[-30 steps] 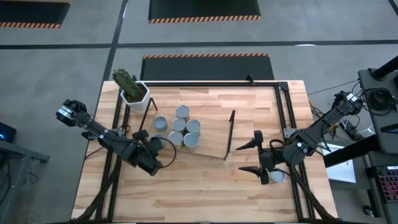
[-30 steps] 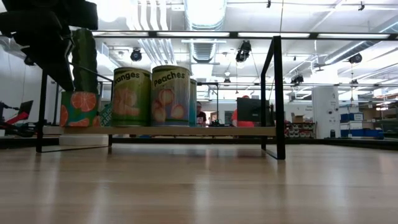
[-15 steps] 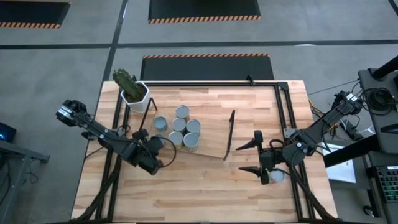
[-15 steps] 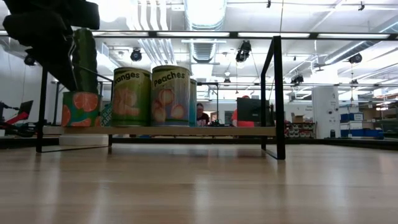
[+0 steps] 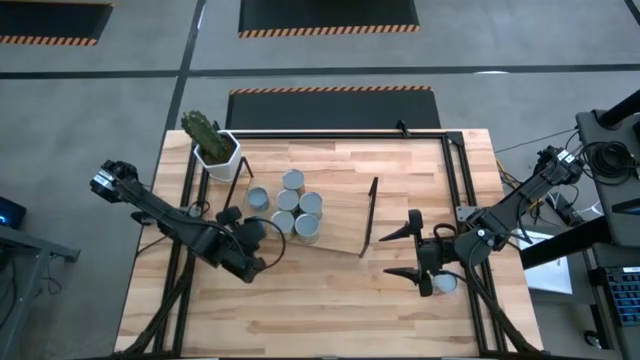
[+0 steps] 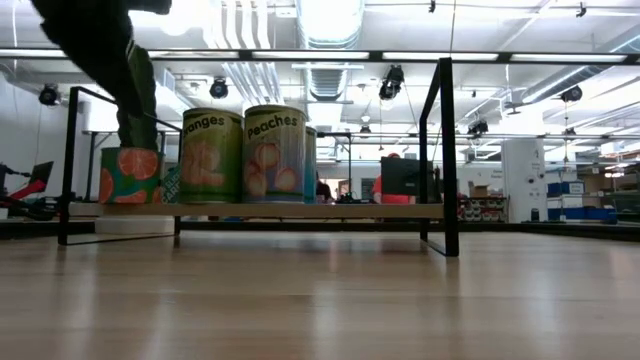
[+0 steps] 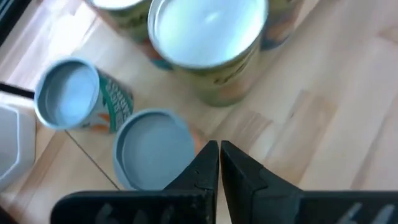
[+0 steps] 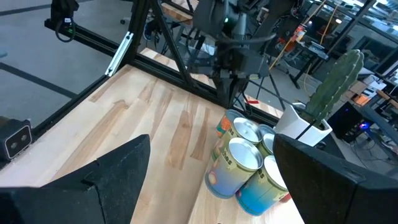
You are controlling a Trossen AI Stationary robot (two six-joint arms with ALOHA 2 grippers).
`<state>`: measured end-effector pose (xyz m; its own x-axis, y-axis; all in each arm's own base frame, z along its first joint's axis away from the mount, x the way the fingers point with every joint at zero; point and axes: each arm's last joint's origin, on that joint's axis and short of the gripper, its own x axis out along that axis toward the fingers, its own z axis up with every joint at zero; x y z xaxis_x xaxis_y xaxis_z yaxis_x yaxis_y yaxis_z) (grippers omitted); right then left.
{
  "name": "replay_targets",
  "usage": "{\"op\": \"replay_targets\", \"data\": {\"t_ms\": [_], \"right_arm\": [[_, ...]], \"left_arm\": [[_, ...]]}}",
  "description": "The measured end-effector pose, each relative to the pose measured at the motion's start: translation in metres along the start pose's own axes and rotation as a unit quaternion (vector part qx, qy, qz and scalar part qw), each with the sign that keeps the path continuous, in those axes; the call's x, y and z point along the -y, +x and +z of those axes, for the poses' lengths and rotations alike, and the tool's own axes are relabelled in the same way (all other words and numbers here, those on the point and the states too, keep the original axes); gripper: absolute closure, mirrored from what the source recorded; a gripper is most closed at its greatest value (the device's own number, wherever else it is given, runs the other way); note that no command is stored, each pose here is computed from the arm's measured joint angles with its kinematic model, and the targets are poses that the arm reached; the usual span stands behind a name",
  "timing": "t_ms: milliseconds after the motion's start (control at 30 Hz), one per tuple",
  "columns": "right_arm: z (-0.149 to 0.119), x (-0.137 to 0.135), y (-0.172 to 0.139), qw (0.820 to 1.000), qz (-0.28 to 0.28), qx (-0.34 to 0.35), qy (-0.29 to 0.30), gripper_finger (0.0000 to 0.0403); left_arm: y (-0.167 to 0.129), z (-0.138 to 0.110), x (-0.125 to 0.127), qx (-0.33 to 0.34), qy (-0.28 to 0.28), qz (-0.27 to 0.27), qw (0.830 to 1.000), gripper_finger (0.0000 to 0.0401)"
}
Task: Pick and place cans onto a shelf
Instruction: Adjust the small canned oranges can on the shelf
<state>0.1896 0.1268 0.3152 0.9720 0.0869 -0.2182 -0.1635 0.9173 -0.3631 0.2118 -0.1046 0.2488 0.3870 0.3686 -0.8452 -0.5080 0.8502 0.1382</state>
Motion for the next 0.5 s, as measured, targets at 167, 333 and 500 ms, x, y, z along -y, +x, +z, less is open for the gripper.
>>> {"op": "replay_targets", "data": {"t_ms": [167, 333, 500], "right_arm": [[0.000, 0.000, 0.000, 1.000, 0.000, 0.000, 0.000, 0.0076], [0.000, 0.000, 0.000, 1.000, 0.001, -0.002, 0.004, 0.0076], [0.000, 0.000, 0.000, 1.000, 0.001, -0.002, 0.004, 0.0076]], "left_arm": [[-0.011, 0.010, 0.003, 0.014, 0.008, -0.016, 1.000, 0.0401], [-0.019, 0.016, 0.003, 0.032, 0.009, -0.016, 0.999, 0.0401], [-0.021, 0.018, 0.003, 0.041, 0.015, -0.013, 0.999, 0.0401]]}}
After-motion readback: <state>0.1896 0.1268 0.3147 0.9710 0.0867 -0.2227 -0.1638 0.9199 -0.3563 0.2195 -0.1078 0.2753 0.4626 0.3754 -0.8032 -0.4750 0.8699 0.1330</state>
